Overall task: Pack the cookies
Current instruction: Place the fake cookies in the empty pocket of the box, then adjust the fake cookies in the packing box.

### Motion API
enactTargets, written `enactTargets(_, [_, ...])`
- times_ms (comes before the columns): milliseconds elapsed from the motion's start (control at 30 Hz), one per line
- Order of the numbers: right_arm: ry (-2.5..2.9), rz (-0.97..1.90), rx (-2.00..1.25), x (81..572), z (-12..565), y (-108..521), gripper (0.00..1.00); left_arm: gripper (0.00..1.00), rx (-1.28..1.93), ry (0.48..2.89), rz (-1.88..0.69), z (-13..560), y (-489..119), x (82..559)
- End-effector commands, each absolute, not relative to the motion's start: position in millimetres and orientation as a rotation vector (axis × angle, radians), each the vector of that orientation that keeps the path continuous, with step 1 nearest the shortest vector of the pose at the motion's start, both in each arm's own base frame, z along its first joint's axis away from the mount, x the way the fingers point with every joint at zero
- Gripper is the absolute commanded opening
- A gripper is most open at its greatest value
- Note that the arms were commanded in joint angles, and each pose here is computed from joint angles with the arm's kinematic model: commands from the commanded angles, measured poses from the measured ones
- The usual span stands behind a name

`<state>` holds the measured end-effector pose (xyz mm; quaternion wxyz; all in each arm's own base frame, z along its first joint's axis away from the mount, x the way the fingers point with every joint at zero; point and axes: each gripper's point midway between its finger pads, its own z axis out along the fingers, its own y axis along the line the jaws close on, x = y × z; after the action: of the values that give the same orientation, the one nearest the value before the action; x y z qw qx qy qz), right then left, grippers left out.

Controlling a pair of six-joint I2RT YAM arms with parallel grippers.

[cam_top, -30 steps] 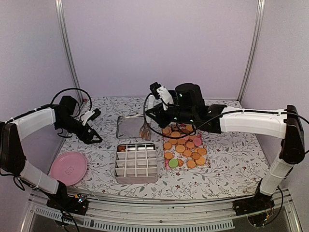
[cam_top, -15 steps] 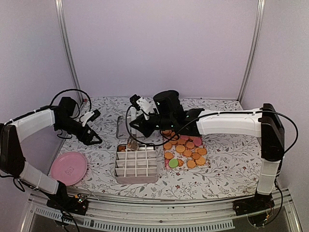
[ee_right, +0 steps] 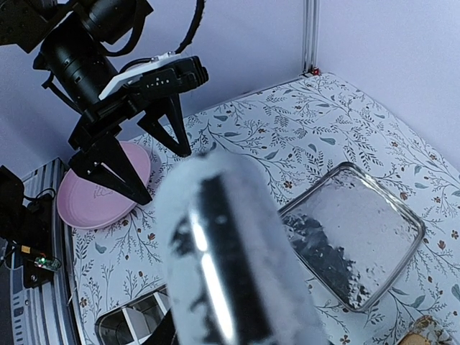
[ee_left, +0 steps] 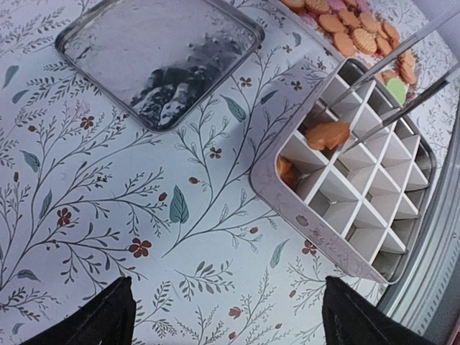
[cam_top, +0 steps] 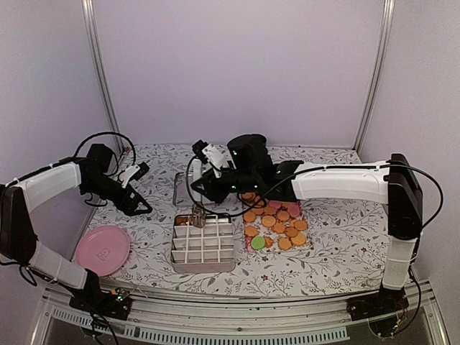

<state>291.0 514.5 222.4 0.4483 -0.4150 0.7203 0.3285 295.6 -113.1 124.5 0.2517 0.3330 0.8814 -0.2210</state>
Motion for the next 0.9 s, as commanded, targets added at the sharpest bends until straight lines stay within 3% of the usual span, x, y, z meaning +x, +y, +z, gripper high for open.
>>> enactTargets(0, [1.705, 0.839, -0.997, 292, 256, 518, 0.35, 0.90, 0.907, 2.365, -0.602, 130, -113, 295])
enactTargets(400, [1.599, 0.846, -0.937, 292, 307, 508, 0.31, 0.90, 0.898, 2.368, -0.621, 130, -114, 295])
enactTargets(867, [1.646, 0.903, -1.012, 289, 278, 530, 0.26, 0.90, 0.913, 2.361, -0.603, 130, -113, 295])
